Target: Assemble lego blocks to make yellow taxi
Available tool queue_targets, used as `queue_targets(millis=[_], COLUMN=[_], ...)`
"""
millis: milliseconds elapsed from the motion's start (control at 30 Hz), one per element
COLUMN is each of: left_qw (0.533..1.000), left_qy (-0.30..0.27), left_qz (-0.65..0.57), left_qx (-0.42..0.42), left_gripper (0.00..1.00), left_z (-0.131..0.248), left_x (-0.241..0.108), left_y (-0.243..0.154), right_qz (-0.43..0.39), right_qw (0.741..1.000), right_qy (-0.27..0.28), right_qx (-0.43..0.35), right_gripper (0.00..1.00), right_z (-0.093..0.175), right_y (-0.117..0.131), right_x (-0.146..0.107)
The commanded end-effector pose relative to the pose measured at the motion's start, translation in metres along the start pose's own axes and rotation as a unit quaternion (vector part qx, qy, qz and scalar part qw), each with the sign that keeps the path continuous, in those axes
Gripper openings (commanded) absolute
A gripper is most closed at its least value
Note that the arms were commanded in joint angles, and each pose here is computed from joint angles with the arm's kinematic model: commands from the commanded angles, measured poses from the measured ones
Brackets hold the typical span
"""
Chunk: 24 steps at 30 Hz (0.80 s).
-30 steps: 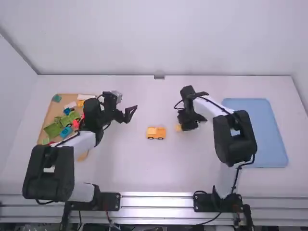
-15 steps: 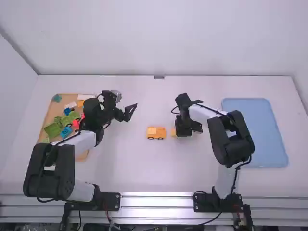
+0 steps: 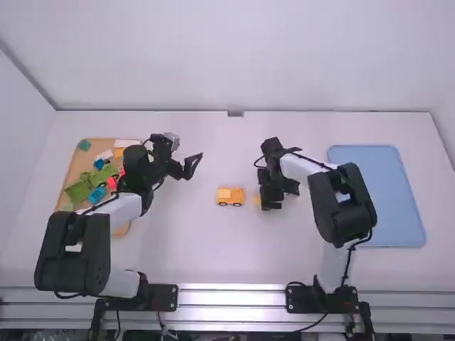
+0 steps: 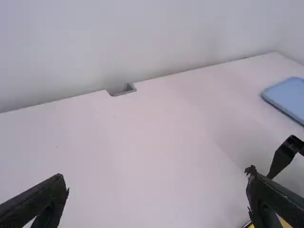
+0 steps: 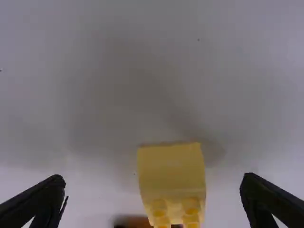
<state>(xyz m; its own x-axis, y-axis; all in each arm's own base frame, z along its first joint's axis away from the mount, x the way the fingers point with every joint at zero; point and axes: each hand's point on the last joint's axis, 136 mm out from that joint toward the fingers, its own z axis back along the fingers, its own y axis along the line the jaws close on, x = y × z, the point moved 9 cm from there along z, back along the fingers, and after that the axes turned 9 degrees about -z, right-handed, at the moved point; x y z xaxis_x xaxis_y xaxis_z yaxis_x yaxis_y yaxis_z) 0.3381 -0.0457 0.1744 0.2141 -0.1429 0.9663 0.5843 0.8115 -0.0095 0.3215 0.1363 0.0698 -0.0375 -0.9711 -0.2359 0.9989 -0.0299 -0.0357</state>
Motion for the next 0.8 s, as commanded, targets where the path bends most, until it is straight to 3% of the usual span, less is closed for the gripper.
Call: queue_targets(millis=[0, 167, 200, 267, 333, 400, 433, 500, 633, 767], left_qw=[1.0, 1.0, 1.0, 1.0, 1.0, 0.997, 0.996, 0.988, 0.977, 0.974], left_qy=[0.003, 0.004, 0.004, 0.005, 0.009, 0.018, 0.019, 0.034, 0.059, 0.061], left_qz=[0.004, 0.005, 0.005, 0.005, 0.009, 0.044, 0.047, 0.074, 0.108, 0.146], left_qx=[-0.005, -0.005, -0.005, -0.003, 0.018, 0.066, 0.071, 0.129, 0.174, 0.162], left_gripper=[0.99, 0.99, 0.99, 0.99, 0.99, 0.99, 0.99, 0.99, 0.99, 0.99], left_z=[-0.001, -0.001, -0.001, -0.001, 0.0, 0.0, 0.0, 0.002, 0.005, 0.005], left_x=[-0.002, -0.003, -0.003, -0.003, -0.003, -0.006, -0.006, -0.011, -0.02, -0.023], left_y=[-0.002, -0.002, -0.002, -0.001, 0.002, 0.01, 0.011, 0.019, 0.025, 0.022], right_qz=[0.045, 0.132, 0.132, 0.218, 0.347, 0.47, 0.478, 0.57, 0.655, 0.691], right_qw=[0.997, 0.986, 0.986, 0.967, 0.926, 0.866, 0.861, 0.799, 0.72, 0.68], right_qy=[0.042, 0.048, 0.048, 0.041, 0.018, -0.034, -0.039, -0.101, -0.195, -0.231], right_qx=[0.036, 0.086, 0.086, 0.121, 0.145, 0.166, 0.167, 0.163, 0.119, 0.086], right_gripper=[0.98, 0.98, 0.98, 0.98, 0.98, 0.98, 0.98, 0.98, 0.98, 0.98], right_z=[0.037, 0.099, 0.099, 0.132, 0.151, 0.168, 0.169, 0.176, 0.176, 0.176], right_y=[0.011, 0.03, 0.03, 0.037, 0.042, 0.051, 0.051, 0.057, 0.062, 0.062], right_x=[-0.005, -0.007, -0.007, -0.011, -0.013, -0.011, -0.011, -0.006, 0.007, 0.012])
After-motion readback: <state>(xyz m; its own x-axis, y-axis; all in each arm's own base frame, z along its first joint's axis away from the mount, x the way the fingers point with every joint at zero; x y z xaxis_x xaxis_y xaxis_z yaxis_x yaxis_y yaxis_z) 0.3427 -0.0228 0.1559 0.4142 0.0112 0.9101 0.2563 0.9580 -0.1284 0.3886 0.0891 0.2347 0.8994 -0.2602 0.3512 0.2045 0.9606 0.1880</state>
